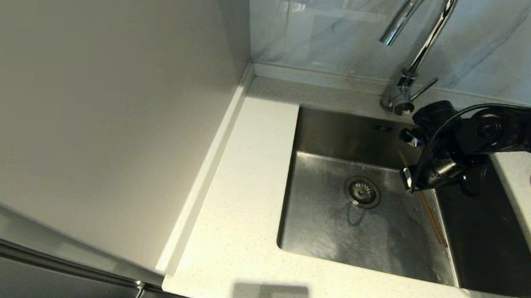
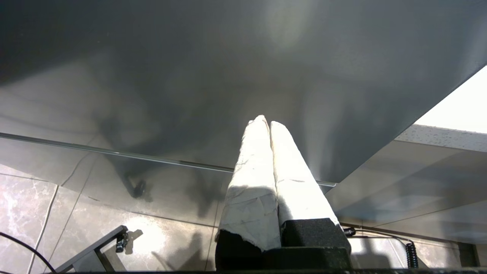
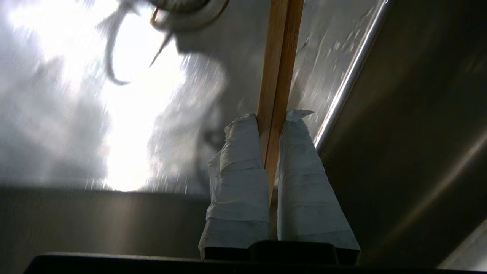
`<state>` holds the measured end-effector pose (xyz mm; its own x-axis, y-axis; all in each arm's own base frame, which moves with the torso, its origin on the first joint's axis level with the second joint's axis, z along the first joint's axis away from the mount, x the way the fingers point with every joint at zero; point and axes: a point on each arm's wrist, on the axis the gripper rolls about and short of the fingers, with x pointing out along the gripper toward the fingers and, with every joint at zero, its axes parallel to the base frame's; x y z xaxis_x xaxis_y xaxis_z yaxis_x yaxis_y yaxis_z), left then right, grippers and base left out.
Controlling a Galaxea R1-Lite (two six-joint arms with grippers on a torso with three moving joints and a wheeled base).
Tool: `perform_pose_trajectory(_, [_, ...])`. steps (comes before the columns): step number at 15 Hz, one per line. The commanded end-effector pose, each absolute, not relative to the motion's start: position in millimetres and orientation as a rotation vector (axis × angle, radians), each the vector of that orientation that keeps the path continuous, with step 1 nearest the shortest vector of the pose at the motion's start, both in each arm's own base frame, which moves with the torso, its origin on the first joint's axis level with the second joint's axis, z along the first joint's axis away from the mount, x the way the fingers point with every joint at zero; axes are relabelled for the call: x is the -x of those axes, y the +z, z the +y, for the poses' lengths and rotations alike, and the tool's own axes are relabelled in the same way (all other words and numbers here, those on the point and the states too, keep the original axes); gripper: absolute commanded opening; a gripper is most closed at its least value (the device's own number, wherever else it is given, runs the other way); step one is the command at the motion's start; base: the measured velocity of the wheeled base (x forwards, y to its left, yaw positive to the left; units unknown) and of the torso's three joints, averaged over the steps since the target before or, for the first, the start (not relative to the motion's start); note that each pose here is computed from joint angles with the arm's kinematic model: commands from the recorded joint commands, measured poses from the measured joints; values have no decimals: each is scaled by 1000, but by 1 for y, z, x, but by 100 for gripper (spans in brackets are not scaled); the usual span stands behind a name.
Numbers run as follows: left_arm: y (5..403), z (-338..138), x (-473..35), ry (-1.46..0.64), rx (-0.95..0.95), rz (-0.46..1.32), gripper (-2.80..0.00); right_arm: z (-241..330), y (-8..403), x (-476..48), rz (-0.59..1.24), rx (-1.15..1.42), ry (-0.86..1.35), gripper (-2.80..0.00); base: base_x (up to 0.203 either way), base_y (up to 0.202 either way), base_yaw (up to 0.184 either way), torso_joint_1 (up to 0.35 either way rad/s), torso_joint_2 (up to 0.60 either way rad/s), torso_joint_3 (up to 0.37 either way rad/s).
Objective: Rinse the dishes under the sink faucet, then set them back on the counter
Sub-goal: Put the chopsticks into the sink
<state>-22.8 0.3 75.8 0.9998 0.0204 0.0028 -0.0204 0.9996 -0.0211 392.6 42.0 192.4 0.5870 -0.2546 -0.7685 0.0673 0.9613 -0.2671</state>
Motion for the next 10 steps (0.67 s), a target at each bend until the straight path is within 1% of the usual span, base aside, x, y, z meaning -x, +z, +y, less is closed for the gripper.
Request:
perform_pose_trajectory(1, [76, 0, 23, 21, 22, -6, -280, 32, 174, -409, 952, 217, -226, -280, 0, 0, 0, 0, 0, 0])
perform_pose_trajectory(6, [76, 0, 23, 21, 22, -6, -280, 8, 159, -427, 948, 189, -286, -280, 0, 0, 0, 0, 0, 0])
perform_pose_trajectory(10, [76, 0, 23, 21, 22, -6, -280, -2, 138, -443, 960, 178, -309, -280, 0, 0, 0, 0, 0, 0])
